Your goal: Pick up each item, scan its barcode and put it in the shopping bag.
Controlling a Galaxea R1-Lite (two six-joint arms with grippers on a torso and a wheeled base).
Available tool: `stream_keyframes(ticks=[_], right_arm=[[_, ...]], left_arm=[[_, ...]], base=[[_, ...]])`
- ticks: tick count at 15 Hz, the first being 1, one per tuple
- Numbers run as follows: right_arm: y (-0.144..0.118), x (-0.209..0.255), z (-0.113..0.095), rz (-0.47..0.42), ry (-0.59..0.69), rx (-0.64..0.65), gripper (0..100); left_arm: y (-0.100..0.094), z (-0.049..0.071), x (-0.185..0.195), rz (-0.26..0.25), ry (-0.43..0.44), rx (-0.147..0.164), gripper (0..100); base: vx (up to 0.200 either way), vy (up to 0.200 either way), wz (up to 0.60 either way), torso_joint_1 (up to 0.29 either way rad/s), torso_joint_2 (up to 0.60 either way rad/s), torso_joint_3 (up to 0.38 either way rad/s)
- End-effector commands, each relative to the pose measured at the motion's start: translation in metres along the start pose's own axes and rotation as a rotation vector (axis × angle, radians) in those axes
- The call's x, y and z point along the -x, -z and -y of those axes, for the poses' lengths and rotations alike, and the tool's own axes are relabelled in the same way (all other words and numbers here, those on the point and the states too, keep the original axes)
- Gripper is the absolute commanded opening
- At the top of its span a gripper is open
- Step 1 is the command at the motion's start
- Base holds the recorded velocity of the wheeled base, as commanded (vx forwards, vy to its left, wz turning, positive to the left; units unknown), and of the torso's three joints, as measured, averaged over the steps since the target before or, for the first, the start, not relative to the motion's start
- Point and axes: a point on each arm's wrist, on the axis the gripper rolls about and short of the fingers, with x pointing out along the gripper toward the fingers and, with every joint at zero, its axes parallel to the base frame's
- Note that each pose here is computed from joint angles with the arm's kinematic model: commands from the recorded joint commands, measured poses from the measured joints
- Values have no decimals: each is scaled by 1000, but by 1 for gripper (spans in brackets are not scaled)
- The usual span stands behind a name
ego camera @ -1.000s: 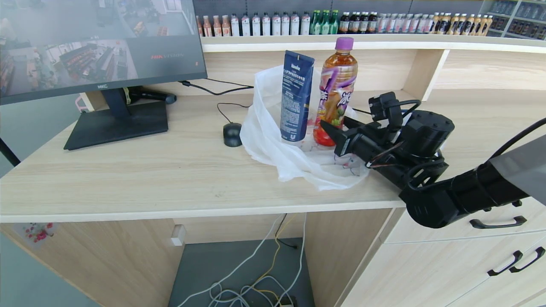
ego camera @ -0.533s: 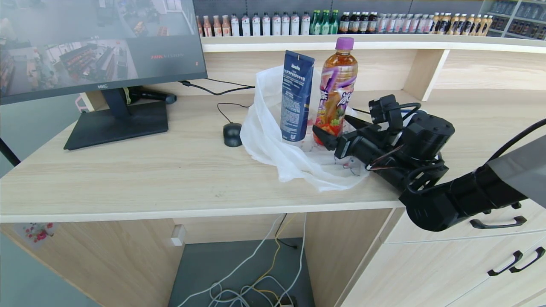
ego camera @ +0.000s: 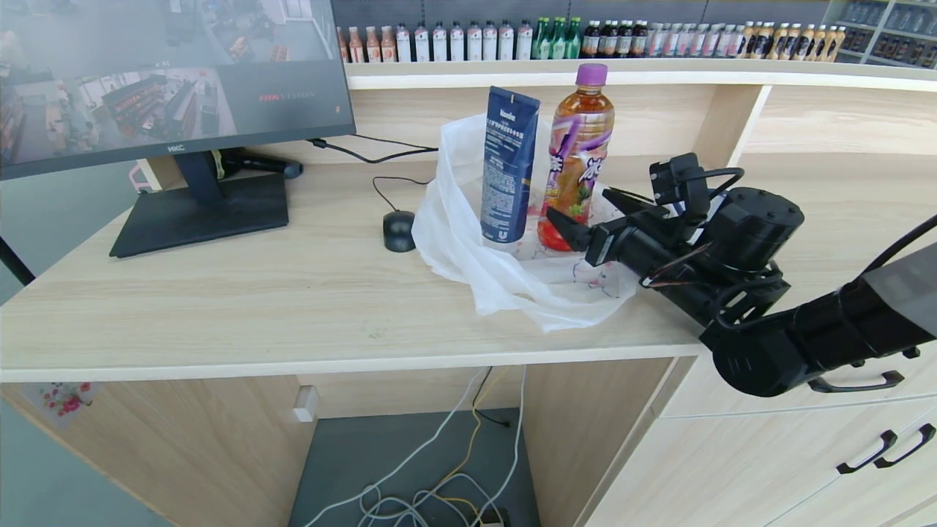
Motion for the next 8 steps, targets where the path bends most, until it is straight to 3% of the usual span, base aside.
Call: stream_keyframes(ticks=[1,3,6,8], right_arm=[[-13,6,0,22,2,6,100],[-35,23,-5,50,5,10,100],[-51,60,-8,23,26,10,100],[-67,116,-17,4,59,4,100]], left_arm=[[0,0,0,0,-1,1,100],[0,0,0,0,1,1,100],[0,0,0,0,-1,1,100],[0,0,0,0,-1,1,100]], base=[[0,0,0,0,0,0],[0,0,0,0,0,0],[0,0,0,0,0,0],[0,0,0,0,0,0]])
